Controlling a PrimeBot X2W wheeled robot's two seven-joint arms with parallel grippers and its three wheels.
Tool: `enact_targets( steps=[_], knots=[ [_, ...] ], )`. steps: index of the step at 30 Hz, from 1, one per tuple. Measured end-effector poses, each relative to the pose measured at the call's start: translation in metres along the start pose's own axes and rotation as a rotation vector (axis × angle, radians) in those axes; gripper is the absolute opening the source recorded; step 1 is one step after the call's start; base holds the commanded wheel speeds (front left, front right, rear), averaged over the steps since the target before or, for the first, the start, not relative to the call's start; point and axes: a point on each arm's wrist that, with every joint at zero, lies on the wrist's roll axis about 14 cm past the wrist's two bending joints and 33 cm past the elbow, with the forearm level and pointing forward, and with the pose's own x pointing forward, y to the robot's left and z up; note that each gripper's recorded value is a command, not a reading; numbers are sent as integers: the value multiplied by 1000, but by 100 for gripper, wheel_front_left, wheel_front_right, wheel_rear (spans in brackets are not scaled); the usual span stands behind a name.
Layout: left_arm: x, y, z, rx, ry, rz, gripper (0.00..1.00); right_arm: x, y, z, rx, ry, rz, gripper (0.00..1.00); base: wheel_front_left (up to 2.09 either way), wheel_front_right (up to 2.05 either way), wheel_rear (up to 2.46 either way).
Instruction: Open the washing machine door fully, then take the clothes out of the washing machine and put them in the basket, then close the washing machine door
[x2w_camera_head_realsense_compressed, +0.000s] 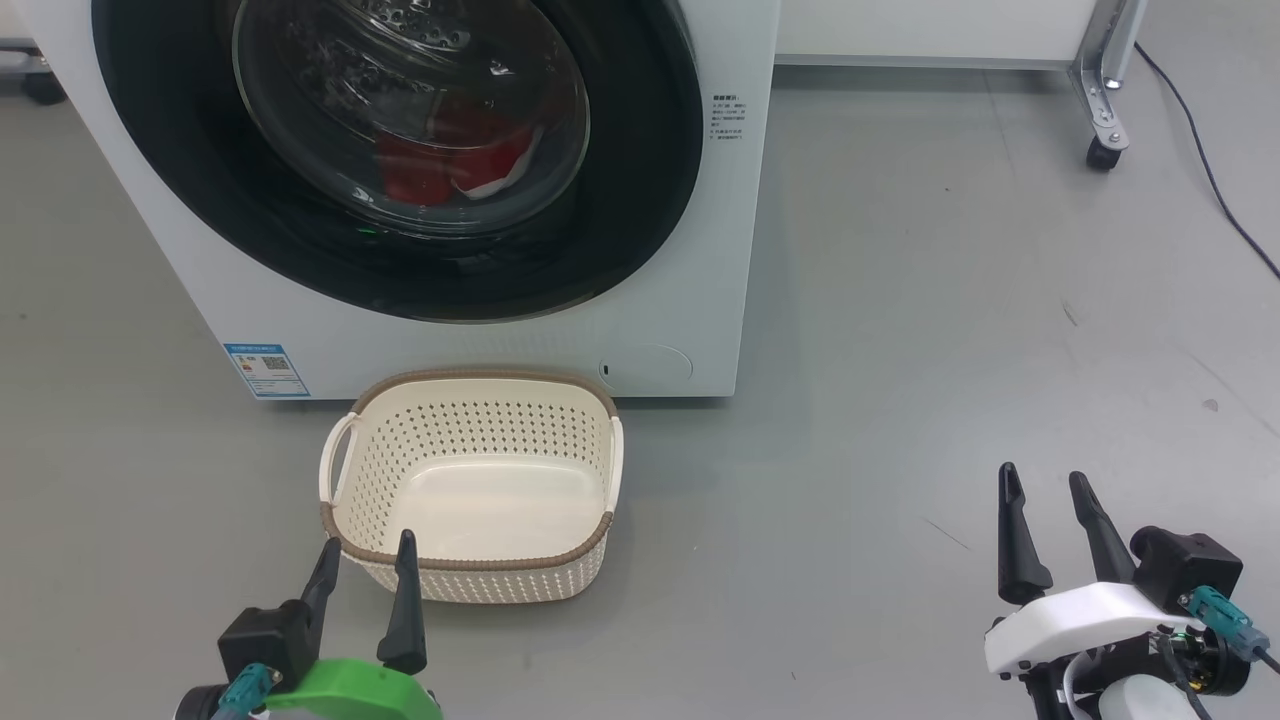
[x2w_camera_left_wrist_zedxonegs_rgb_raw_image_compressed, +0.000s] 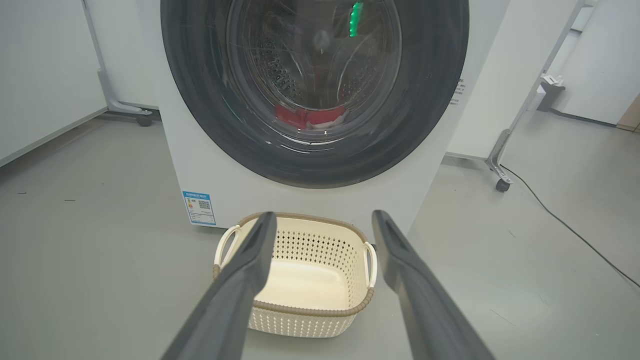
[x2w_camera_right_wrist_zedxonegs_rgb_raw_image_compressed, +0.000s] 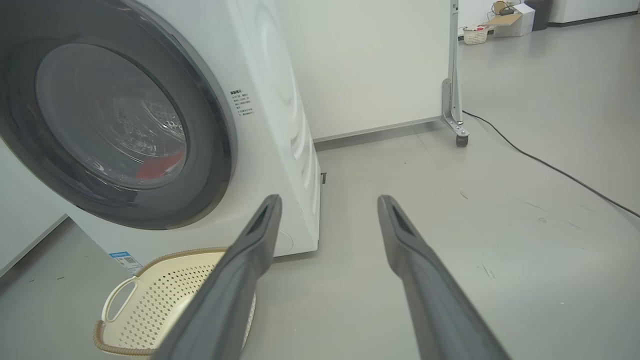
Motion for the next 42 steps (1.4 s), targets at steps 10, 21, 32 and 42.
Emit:
enact_targets(
  steps=[10,21,32,42],
  knots=[
    [0,-2,-1,1,5,-5,100,0,-1,-2,2,6,-9,100,0,0,0],
    [2,-1,-2,-1,7,2,100,1,-1,-3,5,7,-10,100,0,0,0],
    [5,-3,-6,-3,20,-6,100,7,-3,-2,13,4,-14,0,0,0,0],
    [14,-3,-5,-3,22,-9,100,30,-12,7,304,-50,-73,0,0,0,0]
  ],
)
